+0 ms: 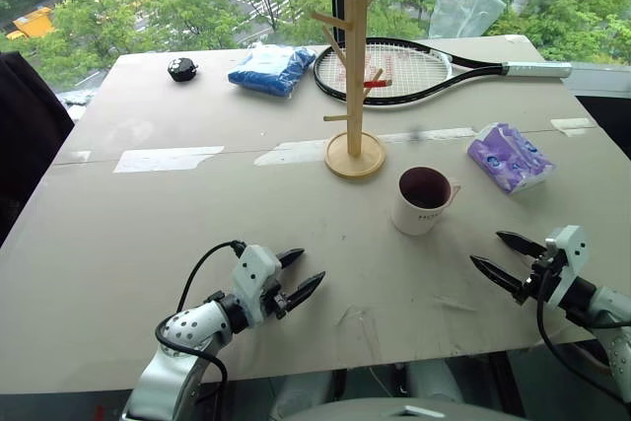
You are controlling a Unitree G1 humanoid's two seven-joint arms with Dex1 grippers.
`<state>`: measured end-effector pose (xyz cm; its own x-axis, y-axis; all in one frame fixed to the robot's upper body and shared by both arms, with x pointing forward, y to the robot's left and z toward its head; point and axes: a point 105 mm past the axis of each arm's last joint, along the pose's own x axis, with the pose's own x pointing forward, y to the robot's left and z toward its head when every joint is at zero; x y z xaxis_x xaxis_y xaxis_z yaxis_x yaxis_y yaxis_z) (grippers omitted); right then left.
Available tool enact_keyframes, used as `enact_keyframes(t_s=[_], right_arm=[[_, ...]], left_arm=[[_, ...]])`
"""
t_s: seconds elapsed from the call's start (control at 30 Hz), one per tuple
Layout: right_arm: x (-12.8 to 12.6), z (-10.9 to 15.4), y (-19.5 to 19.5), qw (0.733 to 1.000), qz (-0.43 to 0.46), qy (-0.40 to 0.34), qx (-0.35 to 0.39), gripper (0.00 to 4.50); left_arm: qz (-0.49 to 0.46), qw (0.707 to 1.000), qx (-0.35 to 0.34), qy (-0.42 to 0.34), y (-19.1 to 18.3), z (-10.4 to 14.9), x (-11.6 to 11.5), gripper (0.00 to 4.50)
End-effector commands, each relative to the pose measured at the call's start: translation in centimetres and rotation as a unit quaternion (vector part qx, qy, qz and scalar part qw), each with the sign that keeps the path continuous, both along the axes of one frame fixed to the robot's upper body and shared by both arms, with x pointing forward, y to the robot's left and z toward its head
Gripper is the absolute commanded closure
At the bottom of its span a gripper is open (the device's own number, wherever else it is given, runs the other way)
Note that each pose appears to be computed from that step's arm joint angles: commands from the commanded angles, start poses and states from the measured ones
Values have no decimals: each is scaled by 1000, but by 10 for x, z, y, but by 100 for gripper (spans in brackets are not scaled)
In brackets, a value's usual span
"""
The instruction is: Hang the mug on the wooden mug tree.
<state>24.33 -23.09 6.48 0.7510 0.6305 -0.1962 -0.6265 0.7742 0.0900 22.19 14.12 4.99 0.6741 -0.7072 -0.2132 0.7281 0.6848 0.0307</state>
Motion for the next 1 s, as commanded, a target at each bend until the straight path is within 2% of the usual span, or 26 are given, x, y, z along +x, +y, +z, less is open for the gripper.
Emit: enact_keyframes(t_s=[0.03,0.73,0.93,1.0], right_arm=[[3,7,1,999,11,-38,-18,4],[18,8,9,997,-4,-71,-22,4],[42,22,20,995,-11,-101,-11,4],[59,30,24,991,-23,-129,-6,4]], left_arm=[[6,1000,9,6,2,-4,-3,136],[-9,1000,-10,-8,-1,5,6,136],[-62,997,-38,-30,-15,27,7,136],[-112,990,-77,-44,-29,49,1,136]])
